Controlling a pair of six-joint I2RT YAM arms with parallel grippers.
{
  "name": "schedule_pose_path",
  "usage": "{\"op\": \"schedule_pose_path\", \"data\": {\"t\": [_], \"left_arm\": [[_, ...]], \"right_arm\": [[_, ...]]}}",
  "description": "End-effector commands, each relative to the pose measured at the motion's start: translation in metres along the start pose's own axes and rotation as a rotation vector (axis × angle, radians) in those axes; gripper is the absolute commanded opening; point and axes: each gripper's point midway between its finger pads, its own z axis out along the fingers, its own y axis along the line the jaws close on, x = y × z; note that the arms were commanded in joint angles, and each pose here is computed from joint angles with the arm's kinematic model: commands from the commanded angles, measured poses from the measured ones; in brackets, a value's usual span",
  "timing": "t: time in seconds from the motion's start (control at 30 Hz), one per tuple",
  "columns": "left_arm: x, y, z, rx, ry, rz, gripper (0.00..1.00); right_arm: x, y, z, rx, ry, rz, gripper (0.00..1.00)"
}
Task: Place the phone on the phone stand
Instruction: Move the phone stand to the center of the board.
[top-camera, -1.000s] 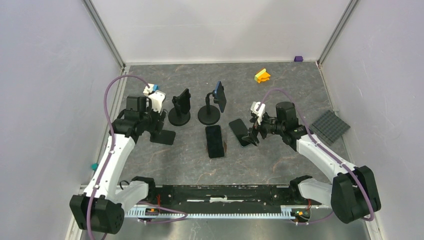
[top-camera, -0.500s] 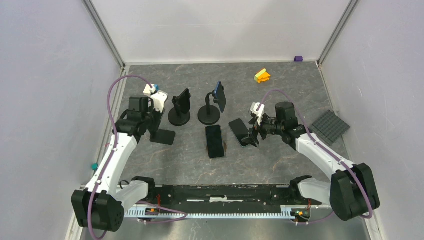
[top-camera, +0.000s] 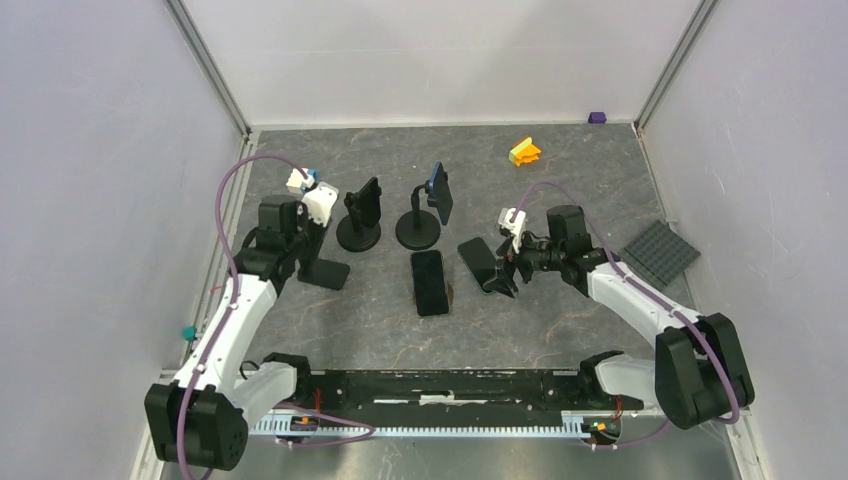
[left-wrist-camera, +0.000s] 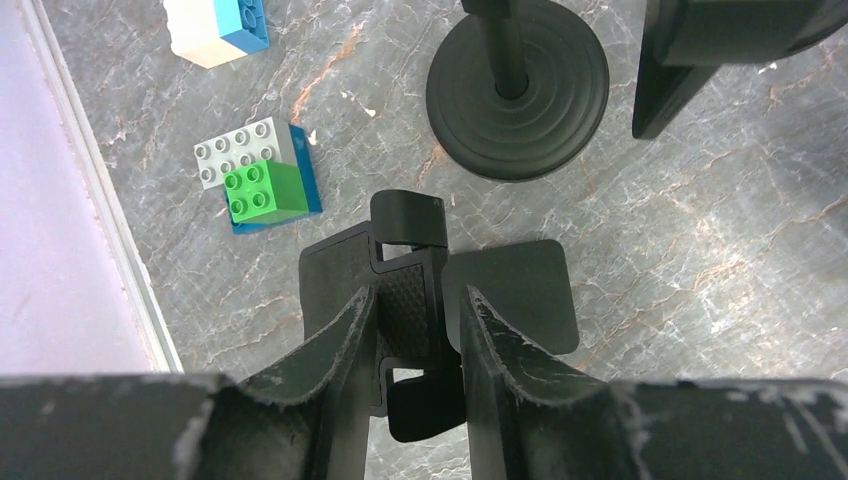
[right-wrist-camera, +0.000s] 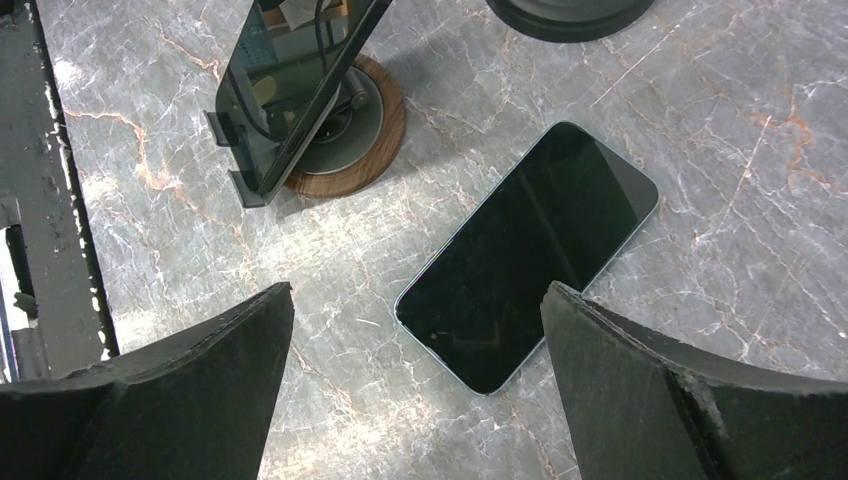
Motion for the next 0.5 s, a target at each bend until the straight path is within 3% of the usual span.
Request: {"op": "schedule_pose_path", "data": {"t": [0.0,0.47], "left_arm": [[0.066,-0.021,-0.002,0.078,0.197,0.067,0.18],[0.109,-0.042,-0.010,0.134,0.287,0.222,0.12]], "right_arm": [[-0.009,-0.002,0.001,-0.017,-0.020,-0.020,0.98],[-0.002,-0.003,0.007,-0.040,0.001,0.012,0.98]]}}
